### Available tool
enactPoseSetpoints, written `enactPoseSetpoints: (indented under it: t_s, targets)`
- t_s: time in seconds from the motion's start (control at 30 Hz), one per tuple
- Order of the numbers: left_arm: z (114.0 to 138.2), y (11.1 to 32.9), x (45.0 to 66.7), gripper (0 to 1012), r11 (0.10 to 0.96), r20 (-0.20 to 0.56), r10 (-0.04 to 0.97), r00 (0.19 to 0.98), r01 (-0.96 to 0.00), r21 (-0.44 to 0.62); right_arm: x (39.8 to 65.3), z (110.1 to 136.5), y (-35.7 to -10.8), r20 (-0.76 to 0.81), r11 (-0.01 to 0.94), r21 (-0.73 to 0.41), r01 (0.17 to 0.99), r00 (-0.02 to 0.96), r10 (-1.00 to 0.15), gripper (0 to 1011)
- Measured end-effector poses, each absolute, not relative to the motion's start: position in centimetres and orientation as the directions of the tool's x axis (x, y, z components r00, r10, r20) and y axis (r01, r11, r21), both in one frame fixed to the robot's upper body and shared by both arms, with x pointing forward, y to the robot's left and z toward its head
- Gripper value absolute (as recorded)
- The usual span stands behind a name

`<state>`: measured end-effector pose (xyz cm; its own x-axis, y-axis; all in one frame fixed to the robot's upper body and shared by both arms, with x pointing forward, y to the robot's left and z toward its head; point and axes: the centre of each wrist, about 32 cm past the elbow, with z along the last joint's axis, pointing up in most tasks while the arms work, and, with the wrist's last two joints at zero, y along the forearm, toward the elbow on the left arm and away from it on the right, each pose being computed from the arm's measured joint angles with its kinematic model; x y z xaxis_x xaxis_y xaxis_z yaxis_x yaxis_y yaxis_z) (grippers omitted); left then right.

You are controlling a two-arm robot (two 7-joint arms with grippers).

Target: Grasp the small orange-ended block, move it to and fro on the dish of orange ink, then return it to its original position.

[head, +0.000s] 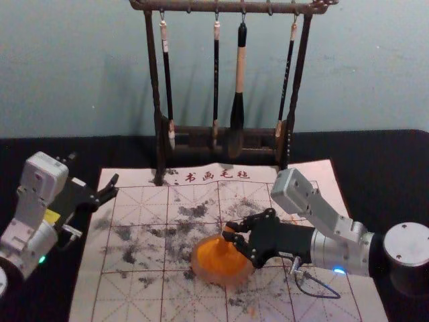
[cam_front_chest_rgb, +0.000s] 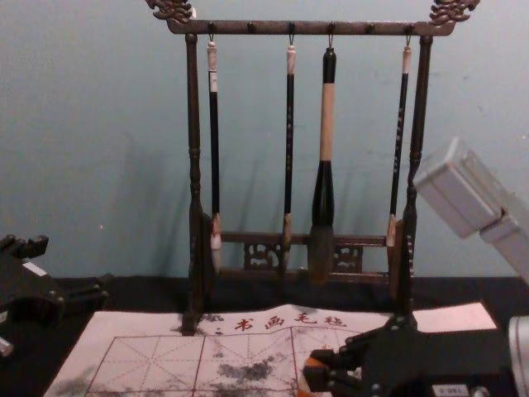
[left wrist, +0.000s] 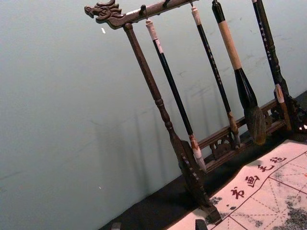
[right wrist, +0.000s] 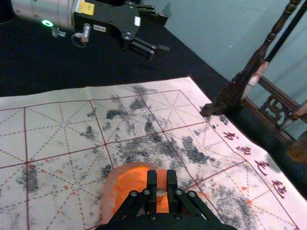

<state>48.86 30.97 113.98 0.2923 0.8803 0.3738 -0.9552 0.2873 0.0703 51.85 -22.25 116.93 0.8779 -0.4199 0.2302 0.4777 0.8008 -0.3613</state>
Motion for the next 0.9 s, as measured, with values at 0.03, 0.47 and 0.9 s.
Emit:
enactPoseSetpoints:
  t_s: [0.03,0.47,0.9]
  targets:
    - [114.0,31.0,48.9,1001,0.287,0.374,0.88,0.292,-0.955,0.07,51.9,116.9,-22.3,0.23,0.799,-0.361,0.48,0.877,-0.422,92]
    - [114.0,31.0,48.9,1001,0.287,0.374,0.88,0.292,-0.955,0.07,51.4,117.3,-23.9,0.217,0.782,-0.371,0.501,0.865,-0.451,92]
    - [114.0,31.0,48.9,1001,0.287,0.374,0.88,0.292,-0.955,0.07,50.0,117.6,-24.4,0.193,0.796,-0.382,0.47,0.882,-0.429,91]
